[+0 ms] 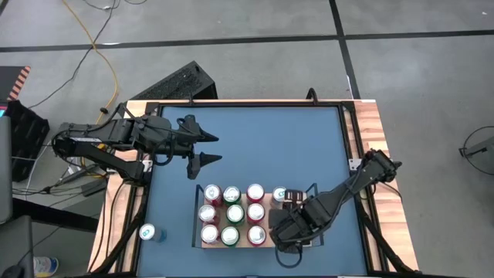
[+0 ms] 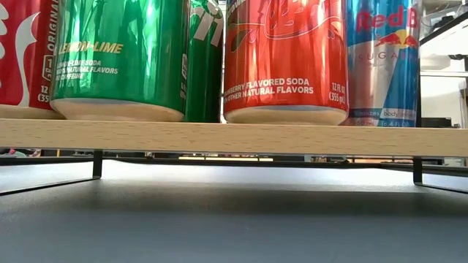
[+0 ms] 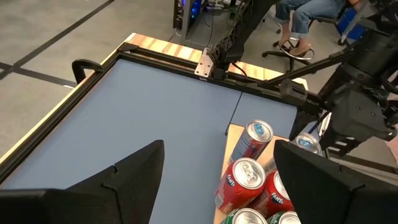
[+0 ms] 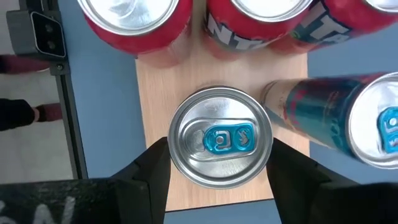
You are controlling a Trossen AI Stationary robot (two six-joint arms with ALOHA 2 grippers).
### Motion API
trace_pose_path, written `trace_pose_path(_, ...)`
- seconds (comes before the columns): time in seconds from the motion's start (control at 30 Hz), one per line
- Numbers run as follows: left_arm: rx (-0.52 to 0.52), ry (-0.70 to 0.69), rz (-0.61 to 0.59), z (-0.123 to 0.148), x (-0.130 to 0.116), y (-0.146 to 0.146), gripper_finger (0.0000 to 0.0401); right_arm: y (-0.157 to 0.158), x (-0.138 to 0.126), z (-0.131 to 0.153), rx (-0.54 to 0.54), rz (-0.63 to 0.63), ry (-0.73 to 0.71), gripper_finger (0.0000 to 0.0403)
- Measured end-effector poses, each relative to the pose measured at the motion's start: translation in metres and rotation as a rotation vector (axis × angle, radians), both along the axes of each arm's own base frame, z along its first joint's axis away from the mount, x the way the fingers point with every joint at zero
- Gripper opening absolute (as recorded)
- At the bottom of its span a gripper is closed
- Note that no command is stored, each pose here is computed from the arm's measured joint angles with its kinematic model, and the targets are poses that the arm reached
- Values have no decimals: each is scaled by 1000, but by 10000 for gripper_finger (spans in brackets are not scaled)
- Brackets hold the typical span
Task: Place canned beverage on shelf
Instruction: Put the top blue soda can on the shelf aligned with the other blue soda can
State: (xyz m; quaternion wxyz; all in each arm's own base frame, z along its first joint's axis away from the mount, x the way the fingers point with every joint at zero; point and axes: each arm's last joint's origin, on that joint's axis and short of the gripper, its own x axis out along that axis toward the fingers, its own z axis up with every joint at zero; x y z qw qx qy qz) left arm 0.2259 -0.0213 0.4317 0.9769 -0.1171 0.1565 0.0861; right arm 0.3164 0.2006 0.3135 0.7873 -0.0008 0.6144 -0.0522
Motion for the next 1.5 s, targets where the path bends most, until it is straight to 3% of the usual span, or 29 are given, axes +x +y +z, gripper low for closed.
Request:
trace_pose_path(0.63, 0, 0, 0, 0, 0, 0, 289, -3, 1, 0, 42, 140, 56, 231)
trace_pose_path(0.87, 0, 1, 0, 0, 0, 0, 289, -8, 5, -3, 66, 127, 80, 255)
trace_pose_path(1.5, 7, 2, -1, 0, 0, 0, 289, -12, 1, -3, 41, 115, 129, 257)
